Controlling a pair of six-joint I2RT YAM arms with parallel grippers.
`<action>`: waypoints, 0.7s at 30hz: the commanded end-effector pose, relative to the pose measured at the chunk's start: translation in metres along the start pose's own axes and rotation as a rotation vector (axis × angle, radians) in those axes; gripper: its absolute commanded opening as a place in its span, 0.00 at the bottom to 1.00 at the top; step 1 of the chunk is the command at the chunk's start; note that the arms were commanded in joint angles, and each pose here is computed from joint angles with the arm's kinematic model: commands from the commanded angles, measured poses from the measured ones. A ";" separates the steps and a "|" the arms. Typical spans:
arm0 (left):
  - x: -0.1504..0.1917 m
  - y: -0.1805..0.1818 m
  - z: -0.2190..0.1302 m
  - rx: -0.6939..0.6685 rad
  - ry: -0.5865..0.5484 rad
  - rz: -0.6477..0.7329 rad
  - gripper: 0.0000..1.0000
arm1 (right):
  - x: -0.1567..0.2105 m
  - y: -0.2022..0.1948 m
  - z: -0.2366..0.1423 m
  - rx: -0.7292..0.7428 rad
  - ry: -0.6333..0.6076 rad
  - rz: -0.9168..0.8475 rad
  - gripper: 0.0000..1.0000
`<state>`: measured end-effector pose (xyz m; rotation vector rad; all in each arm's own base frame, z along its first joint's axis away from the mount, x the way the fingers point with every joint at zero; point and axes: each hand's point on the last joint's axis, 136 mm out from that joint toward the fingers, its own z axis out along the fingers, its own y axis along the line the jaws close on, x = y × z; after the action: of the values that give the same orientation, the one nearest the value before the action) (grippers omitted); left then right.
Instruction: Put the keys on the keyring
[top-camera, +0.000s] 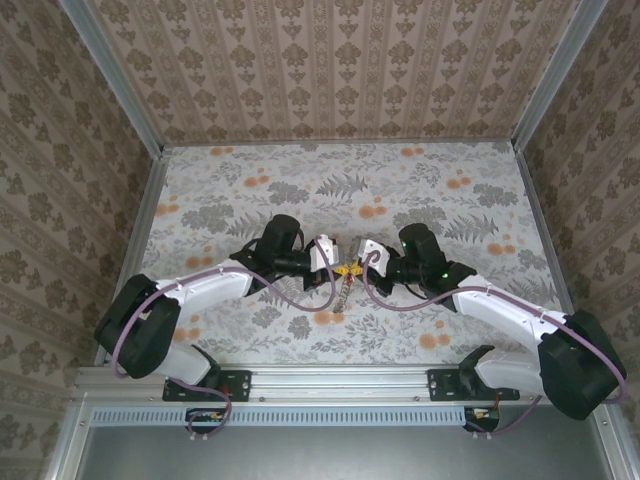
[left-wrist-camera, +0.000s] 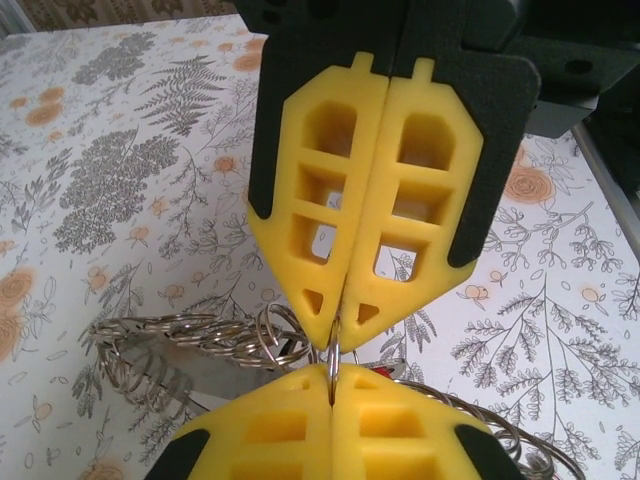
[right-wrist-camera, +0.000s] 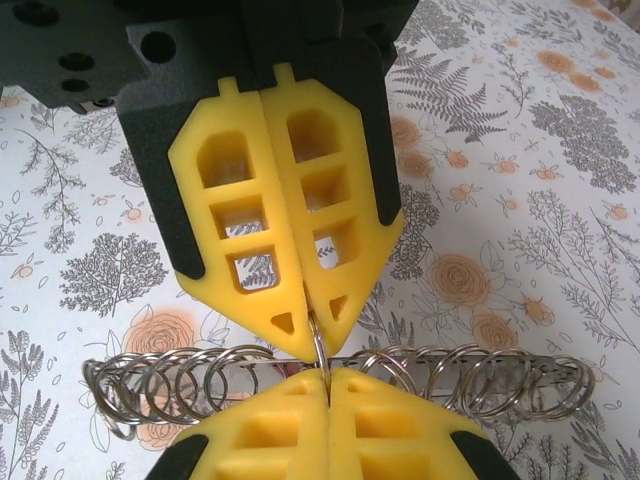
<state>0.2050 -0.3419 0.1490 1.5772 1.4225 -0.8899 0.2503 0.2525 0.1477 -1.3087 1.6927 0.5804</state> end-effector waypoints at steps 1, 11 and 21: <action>-0.009 0.003 0.000 0.016 -0.023 0.008 0.00 | -0.013 0.002 -0.003 -0.011 -0.052 -0.011 0.04; -0.016 0.008 -0.006 -0.030 -0.036 0.026 0.00 | 0.001 -0.008 -0.002 0.080 -0.051 0.143 0.29; -0.018 0.010 -0.007 -0.035 -0.044 0.026 0.00 | 0.015 0.000 -0.010 0.145 -0.071 0.208 0.30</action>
<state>0.2073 -0.3413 0.1486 1.5716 1.4303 -0.8760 0.2479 0.2340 0.1356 -1.0390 1.8033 0.5918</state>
